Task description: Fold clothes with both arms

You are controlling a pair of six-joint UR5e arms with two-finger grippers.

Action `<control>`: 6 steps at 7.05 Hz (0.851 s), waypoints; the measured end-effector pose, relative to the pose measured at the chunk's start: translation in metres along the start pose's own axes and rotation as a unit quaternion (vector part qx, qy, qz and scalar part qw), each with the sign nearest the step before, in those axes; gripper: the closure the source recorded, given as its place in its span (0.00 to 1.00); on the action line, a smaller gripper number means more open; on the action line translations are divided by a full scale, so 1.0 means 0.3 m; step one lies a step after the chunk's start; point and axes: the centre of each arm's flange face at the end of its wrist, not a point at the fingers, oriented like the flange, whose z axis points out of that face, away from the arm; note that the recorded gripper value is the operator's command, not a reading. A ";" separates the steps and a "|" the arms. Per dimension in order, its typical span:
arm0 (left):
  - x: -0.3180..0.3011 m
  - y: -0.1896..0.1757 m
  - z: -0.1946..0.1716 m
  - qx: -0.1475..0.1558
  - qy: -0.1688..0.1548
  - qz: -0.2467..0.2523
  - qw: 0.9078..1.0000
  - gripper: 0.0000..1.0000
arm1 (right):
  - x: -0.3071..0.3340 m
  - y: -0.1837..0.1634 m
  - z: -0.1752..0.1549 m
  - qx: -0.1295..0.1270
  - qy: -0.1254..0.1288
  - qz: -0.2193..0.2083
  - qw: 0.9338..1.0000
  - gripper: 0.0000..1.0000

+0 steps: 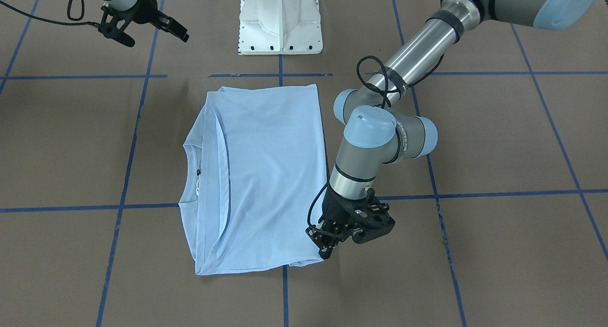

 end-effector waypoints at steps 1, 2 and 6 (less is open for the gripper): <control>0.004 -0.013 0.036 0.006 0.001 0.000 1.000 0.78 | -0.095 -0.052 -0.009 0.012 -0.024 0.003 1.000 0.00; 0.018 -0.016 0.045 0.008 0.004 0.001 1.000 0.64 | -0.173 -0.095 -0.024 0.029 -0.046 0.004 0.999 0.00; 0.008 0.037 -0.223 -0.028 0.034 0.010 0.999 0.61 | -0.323 -0.169 0.074 0.149 -0.093 -0.009 0.984 0.00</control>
